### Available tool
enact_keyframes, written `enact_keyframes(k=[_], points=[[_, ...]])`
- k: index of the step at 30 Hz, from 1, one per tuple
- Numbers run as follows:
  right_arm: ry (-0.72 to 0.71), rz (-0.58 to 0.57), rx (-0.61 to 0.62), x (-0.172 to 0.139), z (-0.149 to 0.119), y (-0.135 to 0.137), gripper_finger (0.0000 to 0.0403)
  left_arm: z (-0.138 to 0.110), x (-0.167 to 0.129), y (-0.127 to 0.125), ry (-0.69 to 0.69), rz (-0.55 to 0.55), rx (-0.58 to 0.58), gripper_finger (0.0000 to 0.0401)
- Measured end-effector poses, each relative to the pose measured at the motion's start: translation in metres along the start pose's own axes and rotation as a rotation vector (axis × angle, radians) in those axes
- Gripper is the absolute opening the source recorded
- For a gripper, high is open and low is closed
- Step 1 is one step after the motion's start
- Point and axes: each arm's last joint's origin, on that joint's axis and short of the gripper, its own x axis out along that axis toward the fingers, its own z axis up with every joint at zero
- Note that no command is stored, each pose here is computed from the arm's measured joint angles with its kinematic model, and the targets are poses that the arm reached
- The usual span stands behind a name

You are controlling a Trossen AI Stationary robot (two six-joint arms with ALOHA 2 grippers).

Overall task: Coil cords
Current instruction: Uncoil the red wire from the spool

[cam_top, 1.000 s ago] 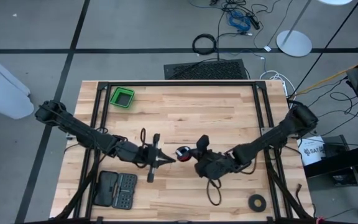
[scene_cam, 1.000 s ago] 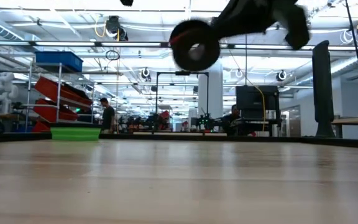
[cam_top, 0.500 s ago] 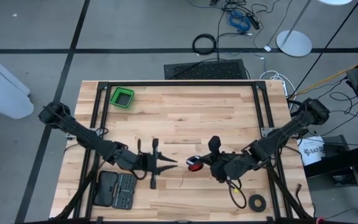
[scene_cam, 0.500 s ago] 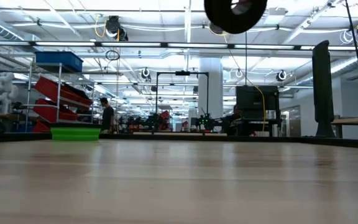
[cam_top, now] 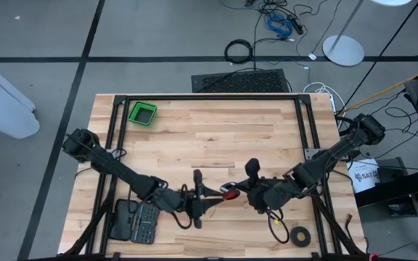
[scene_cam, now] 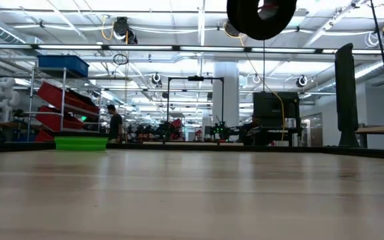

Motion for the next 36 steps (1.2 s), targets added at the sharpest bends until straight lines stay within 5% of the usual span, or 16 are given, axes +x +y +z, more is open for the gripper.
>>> enact_keyframes(k=[10,36], points=[[-0.001,0.0,-0.005,-0.001,0.0,0.001,0.0,-0.018,0.002,0.0,0.174,0.042,-0.067,0.0089],[-0.084,-0.025,0.036,-0.001,0.01,-0.002,0.0,-0.021,0.003,0.001,0.198,0.062,-0.075,0.0089]])
